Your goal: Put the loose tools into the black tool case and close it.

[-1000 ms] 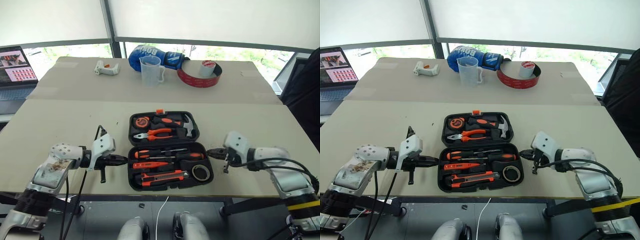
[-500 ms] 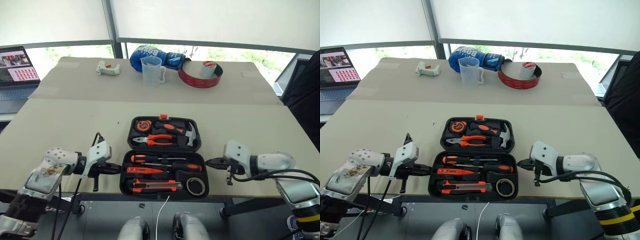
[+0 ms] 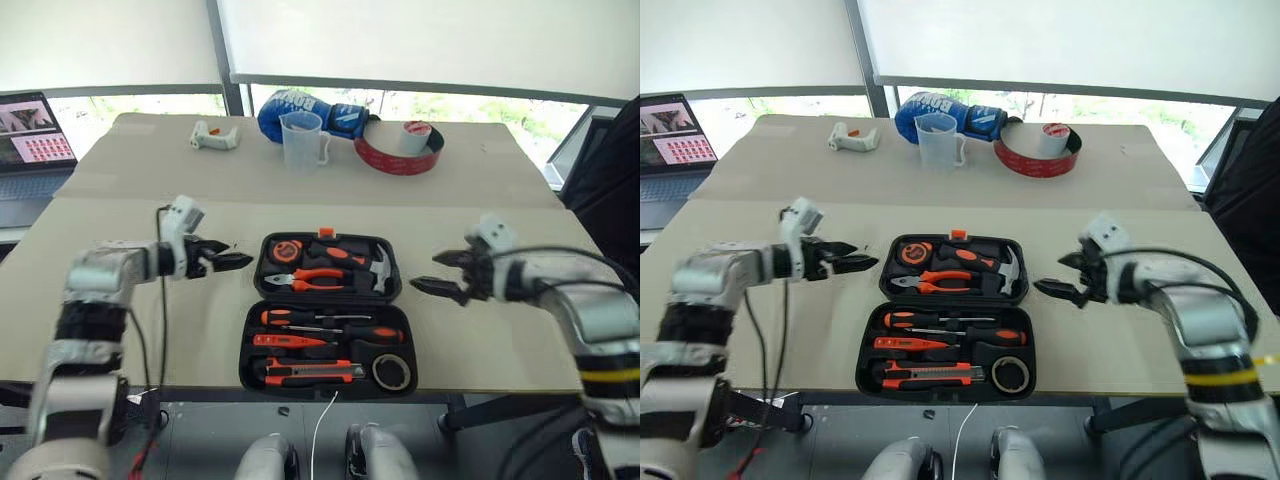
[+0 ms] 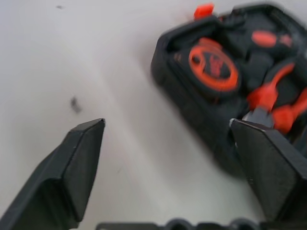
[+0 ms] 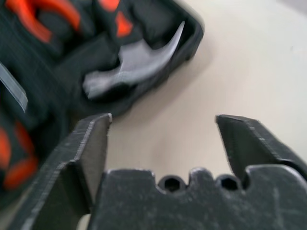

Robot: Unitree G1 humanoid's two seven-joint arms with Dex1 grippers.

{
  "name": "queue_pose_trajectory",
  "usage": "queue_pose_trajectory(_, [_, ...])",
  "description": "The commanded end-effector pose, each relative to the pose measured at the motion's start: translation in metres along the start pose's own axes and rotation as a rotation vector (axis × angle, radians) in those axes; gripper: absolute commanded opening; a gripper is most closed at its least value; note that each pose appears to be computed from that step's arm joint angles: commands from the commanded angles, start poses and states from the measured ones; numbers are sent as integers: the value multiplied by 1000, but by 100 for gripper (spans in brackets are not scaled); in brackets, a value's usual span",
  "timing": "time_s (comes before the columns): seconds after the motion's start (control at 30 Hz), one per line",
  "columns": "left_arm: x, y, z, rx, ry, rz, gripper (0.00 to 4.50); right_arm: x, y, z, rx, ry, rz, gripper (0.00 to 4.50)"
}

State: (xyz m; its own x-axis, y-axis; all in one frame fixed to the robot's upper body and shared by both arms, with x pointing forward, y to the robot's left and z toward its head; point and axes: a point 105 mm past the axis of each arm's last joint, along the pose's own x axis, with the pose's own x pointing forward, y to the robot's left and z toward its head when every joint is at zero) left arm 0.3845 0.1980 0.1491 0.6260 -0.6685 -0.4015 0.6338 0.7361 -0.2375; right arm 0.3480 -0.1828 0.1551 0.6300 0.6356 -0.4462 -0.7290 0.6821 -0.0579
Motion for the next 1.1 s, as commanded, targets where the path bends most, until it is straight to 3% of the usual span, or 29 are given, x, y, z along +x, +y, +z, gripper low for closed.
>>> queue_pose_trajectory(0.03, [4,0,5,-20,0,13,450,10,-10,3,83,27,-37,445])
queue_pose_trajectory(0.2, [19,-3,-3,-11,35,9,450,26,-22,1,158,66,-90,445])
queue_pose_trajectory(0.33, [23,-4,-11,17,73,-3,450,31,-17,-8,104,116,-65,445])
queue_pose_trajectory(0.43, [26,-10,-27,66,136,-41,371,38,-6,-18,75,156,-26,368])
queue_pose_trajectory(0.63, [25,-17,-30,60,161,-81,137,41,4,-19,81,163,8,160])
queue_pose_trajectory(0.77, [24,-15,-29,51,159,-72,12,42,8,-20,103,163,19,28])
queue_pose_trajectory(0.8, [24,-15,-29,48,159,-72,1,42,8,-19,116,158,18,6])
queue_pose_trajectory(0.97, [23,-17,-30,40,154,-93,1,44,3,-7,205,97,4,6])
queue_pose_trajectory(1.1, [23,-22,-14,71,62,-115,1,41,4,12,218,17,14,6])
